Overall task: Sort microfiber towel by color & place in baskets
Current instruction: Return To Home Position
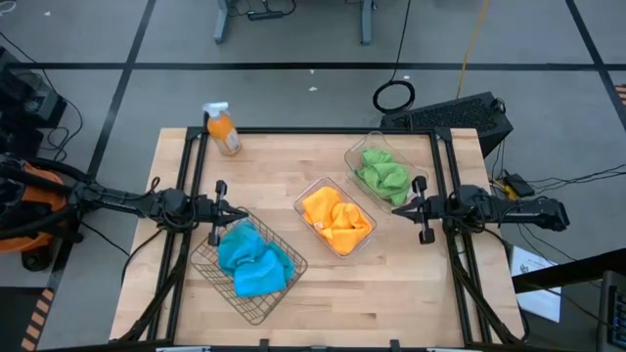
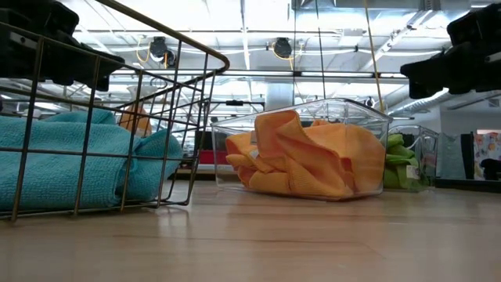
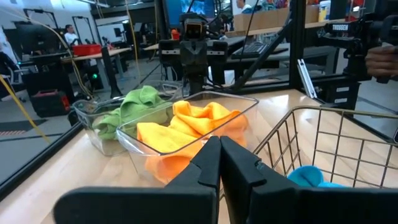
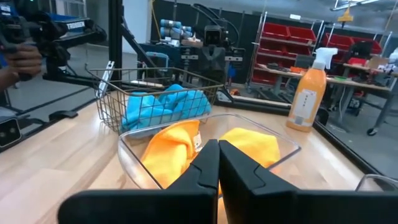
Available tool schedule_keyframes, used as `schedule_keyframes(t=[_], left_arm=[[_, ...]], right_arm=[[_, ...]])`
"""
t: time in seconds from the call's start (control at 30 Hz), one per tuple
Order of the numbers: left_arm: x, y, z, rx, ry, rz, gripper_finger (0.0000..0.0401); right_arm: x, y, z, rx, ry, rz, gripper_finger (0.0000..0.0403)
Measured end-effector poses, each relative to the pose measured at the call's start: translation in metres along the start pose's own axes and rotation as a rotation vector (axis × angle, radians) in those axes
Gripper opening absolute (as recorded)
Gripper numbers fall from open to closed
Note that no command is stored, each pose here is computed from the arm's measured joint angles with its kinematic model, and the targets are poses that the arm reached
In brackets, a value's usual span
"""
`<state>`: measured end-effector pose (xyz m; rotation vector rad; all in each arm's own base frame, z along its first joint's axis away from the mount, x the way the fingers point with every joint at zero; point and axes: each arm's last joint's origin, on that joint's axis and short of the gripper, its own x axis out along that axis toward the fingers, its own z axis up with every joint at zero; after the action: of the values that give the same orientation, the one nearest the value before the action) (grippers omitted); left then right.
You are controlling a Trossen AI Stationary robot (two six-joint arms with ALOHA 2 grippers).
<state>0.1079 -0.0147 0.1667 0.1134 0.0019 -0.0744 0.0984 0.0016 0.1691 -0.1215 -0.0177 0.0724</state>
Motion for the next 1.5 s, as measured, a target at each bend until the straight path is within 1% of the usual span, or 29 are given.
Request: schedule_keyframes(t=[0.27, 0.4, 0.53, 0.6, 0.73, 0.93, 1.07, 1.23, 1.5], left_arm=[[0.000, 0.000, -0.001, 0.000, 0.010, -0.001, 0.0011], [0.000, 0.000, -0.004, 0.001, 0.038, -0.004, 0.0011], [-0.001, 0.000, -0.006, 0.003, 0.061, 0.000, 0.0011], [-0.001, 0.000, -0.005, 0.004, 0.050, 0.002, 0.0011], [-0.002, 0.000, -0.005, 0.024, 0.046, 0.011, 0.0011], [-0.005, 0.005, -0.002, 0.033, 0.015, 0.075, 0.0011], [-0.007, 0.007, -0.001, 0.030, -0.010, 0.065, 0.0011], [-0.009, 0.008, 0.001, 0.021, -0.038, 0.015, 0.0011], [-0.012, 0.010, 0.003, -0.009, -0.068, 0.040, 0.0011]], right_arm=[[0.000, 0.000, 0.000, 0.005, 0.000, 0.002, 0.0000], [0.000, 0.001, 0.001, 0.005, -0.007, 0.027, 0.0000], [0.000, 0.001, 0.000, 0.029, -0.006, 0.020, 0.0000], [0.000, 0.001, 0.000, 0.036, -0.006, 0.021, 0.0000], [0.000, 0.001, 0.000, 0.089, -0.005, 0.023, 0.0000], [0.000, 0.001, 0.000, 0.113, -0.005, 0.023, 0.0000], [0.000, 0.001, 0.000, 0.113, -0.005, 0.023, 0.0000], [0.000, 0.001, 0.000, 0.113, -0.006, 0.023, 0.0000], [0.000, 0.001, 0.000, 0.113, -0.006, 0.023, 0.0000]])
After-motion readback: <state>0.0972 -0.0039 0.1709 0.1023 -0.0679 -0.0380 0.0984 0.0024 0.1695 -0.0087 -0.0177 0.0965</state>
